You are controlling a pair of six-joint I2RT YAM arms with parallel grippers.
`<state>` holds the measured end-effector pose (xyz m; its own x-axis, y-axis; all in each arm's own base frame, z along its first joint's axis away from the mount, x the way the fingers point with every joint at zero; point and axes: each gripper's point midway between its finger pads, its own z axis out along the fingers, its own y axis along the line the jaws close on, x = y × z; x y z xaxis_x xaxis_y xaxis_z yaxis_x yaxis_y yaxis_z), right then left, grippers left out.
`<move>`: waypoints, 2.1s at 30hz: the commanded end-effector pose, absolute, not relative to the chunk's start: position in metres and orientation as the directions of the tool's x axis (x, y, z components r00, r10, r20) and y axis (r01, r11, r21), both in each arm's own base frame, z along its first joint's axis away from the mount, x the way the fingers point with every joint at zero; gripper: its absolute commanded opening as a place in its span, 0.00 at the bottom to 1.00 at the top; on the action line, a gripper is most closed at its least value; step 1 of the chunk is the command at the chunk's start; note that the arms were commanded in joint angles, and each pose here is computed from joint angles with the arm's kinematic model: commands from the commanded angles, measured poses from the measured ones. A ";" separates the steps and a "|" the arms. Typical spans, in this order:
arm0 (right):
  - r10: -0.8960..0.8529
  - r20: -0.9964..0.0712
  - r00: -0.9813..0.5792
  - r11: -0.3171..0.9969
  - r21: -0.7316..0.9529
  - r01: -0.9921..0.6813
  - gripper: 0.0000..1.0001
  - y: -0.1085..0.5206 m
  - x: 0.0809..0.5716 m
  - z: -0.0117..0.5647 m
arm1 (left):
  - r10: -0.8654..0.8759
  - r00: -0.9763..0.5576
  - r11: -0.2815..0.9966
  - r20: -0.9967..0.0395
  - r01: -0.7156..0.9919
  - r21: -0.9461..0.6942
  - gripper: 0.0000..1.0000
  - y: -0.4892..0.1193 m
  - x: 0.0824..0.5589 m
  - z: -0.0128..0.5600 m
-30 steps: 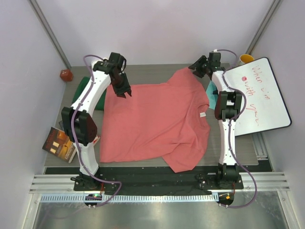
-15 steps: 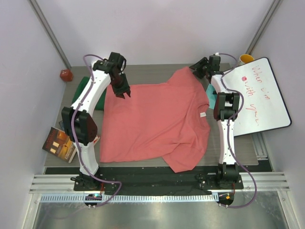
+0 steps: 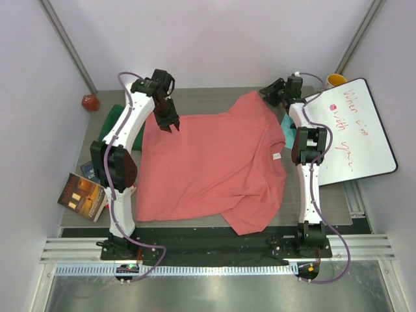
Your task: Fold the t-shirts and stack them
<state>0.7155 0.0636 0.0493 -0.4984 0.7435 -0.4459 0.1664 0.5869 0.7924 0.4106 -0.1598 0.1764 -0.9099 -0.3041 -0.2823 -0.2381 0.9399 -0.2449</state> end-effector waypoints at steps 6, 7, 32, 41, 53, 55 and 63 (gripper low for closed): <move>0.646 -0.378 -0.663 0.612 0.776 0.153 0.45 0.096 0.683 0.011 | -0.301 -0.913 0.939 -0.275 -0.234 -0.252 0.32 -0.163 0.414 0.177; 0.639 -0.370 -0.675 0.608 0.780 0.148 0.44 0.099 0.680 0.009 | -0.300 -0.914 0.940 -0.274 -0.233 -0.250 0.32 -0.163 0.414 0.177; 0.635 -0.424 -0.646 0.638 0.759 0.129 0.01 0.099 0.686 0.028 | -0.308 -0.917 0.943 -0.255 -0.258 -0.212 0.32 -0.155 0.417 0.159; 0.646 -0.468 -0.603 0.637 0.766 0.089 0.01 0.089 0.694 0.071 | -0.476 -0.825 0.874 -0.304 -0.406 -0.266 0.32 -0.115 0.457 0.142; 0.633 -0.521 -0.572 0.649 0.760 0.027 0.01 0.091 0.691 0.125 | -0.509 -0.796 0.856 -0.327 -0.426 -0.293 0.32 -0.108 0.487 0.130; 0.635 -0.523 -0.568 0.648 0.762 0.023 0.01 0.091 0.689 0.133 | -0.520 -0.789 0.850 -0.327 -0.442 -0.286 0.32 -0.102 0.491 0.125; 0.627 -0.501 -0.597 0.648 0.761 0.042 0.01 0.094 0.674 0.137 | -0.621 -0.693 0.781 -0.365 -0.509 -0.363 0.45 -0.067 0.527 0.119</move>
